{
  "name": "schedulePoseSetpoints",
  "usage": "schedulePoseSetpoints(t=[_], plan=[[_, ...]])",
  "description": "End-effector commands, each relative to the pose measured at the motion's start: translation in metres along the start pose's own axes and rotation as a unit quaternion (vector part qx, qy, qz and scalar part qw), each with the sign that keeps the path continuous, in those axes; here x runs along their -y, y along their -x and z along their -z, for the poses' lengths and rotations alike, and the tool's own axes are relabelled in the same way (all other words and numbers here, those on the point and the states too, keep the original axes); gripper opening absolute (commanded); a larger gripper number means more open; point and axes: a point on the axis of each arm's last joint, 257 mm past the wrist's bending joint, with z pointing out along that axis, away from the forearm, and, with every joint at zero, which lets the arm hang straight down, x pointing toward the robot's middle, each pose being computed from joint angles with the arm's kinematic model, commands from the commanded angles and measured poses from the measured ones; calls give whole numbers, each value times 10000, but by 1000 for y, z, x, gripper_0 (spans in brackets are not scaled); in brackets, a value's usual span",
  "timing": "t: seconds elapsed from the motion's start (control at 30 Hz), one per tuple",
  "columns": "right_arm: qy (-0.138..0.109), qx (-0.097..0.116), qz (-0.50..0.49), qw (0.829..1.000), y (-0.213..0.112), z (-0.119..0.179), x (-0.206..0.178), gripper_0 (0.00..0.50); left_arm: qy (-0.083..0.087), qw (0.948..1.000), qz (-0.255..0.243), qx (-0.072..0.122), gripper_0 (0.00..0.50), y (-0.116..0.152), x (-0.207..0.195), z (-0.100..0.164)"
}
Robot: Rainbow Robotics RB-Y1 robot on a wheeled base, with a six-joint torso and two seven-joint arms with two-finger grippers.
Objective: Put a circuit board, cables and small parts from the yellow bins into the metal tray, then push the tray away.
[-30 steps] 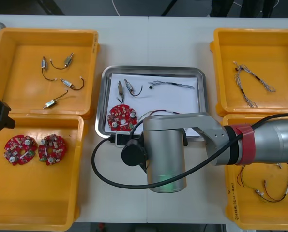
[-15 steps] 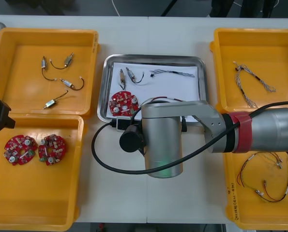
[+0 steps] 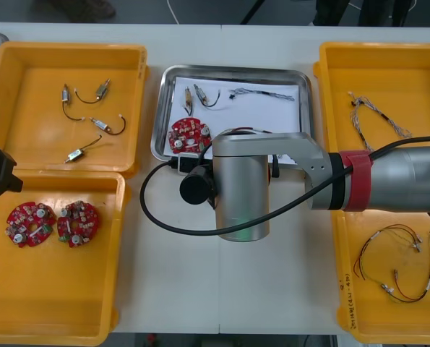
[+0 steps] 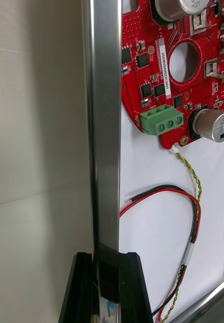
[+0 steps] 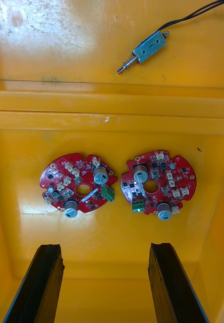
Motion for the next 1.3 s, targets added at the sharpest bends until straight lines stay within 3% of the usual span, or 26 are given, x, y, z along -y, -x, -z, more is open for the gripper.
schedulePoseSetpoints(t=[0.03, 0.7, 1.3], plan=[[-364, 159, -14, 9992, 18, 6, 32, 0, 294, 9988, -349, 149, 500, 5, -19, 16], [-854, 456, 318, 9948, 38, 0, 62, 0, 294, 9988, -349, 149, 500, 5, -19, 16], [-1215, 465, 513, 9902, 36, -14, 92, 0, 294, 9988, -349, 149, 500, 5, -19, 16]])
